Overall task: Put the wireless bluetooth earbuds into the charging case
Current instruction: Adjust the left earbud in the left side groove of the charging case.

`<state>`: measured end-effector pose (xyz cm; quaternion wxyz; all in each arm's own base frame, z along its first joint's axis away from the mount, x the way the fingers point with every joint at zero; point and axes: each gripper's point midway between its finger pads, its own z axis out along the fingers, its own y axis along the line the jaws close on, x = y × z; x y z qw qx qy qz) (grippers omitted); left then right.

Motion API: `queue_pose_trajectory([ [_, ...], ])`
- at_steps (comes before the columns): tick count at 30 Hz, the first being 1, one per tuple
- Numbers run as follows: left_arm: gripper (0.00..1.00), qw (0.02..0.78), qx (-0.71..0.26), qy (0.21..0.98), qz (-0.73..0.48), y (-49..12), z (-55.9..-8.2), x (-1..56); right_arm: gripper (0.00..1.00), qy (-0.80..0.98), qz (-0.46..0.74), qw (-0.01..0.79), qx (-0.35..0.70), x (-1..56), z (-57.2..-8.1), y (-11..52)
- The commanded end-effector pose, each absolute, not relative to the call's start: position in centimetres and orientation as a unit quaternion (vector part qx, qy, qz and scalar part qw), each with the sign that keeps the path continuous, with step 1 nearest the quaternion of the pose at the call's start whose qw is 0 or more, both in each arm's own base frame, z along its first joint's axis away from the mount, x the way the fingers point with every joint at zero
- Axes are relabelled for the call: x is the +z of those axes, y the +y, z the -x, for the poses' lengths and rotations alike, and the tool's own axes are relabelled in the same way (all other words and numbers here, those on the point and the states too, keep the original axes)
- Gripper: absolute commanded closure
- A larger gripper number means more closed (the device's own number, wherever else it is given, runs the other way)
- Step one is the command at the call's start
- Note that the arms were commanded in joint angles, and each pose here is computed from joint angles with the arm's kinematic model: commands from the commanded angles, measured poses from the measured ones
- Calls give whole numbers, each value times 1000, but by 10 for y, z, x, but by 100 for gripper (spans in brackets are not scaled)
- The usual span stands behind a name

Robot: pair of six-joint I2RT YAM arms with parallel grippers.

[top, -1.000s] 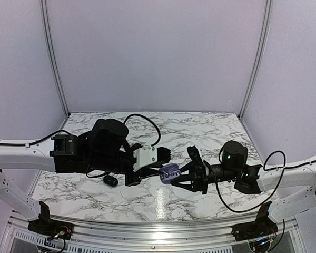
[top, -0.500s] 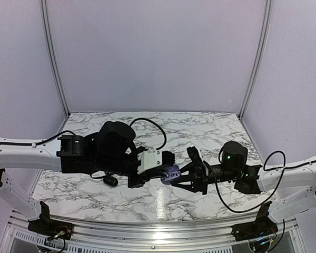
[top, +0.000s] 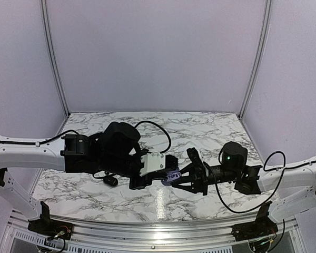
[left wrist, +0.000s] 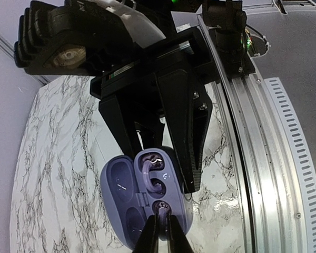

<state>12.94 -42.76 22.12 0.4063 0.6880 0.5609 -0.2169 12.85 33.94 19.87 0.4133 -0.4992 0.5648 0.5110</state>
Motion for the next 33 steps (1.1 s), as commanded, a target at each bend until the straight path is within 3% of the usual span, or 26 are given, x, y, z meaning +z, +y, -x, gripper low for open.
queue_pose_trajectory([
  [1, 93, 375, -208, 552, -715, -428, -117, 208, 100, 538, 497, 444, 516, 220, -129, 339],
  [33, 97, 397, -271, 564, -672, -446, -105, 216, 100, 508, 435, 519, 532, 263, -145, 318],
])
